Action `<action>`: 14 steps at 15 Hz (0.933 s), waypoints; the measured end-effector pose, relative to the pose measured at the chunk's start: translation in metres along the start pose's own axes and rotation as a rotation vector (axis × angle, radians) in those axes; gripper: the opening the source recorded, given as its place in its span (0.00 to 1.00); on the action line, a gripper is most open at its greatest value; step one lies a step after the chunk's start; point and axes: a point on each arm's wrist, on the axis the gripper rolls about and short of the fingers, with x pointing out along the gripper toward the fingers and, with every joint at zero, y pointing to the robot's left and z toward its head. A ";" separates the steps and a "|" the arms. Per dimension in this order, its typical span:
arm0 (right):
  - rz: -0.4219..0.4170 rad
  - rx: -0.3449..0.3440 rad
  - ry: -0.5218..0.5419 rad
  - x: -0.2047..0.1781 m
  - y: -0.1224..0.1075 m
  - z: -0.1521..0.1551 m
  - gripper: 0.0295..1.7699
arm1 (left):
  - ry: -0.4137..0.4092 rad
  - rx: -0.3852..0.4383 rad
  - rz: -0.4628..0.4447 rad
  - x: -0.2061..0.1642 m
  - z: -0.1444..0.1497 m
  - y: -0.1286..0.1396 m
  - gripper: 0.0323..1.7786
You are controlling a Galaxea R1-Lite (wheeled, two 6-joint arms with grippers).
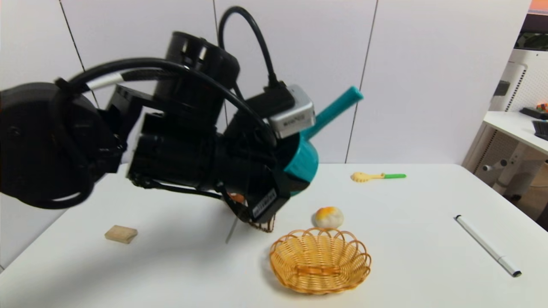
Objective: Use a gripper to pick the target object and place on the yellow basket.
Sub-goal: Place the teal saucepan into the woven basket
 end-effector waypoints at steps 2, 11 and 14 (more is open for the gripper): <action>0.000 0.000 0.000 0.000 0.000 0.000 0.96 | 0.036 0.011 -0.055 0.021 -0.005 -0.014 0.06; 0.000 0.000 0.000 0.000 0.000 0.000 0.96 | 0.141 0.027 -0.150 0.114 -0.047 -0.029 0.06; 0.000 0.000 0.000 0.000 0.000 0.000 0.96 | 0.169 0.020 -0.160 0.121 -0.055 -0.031 0.06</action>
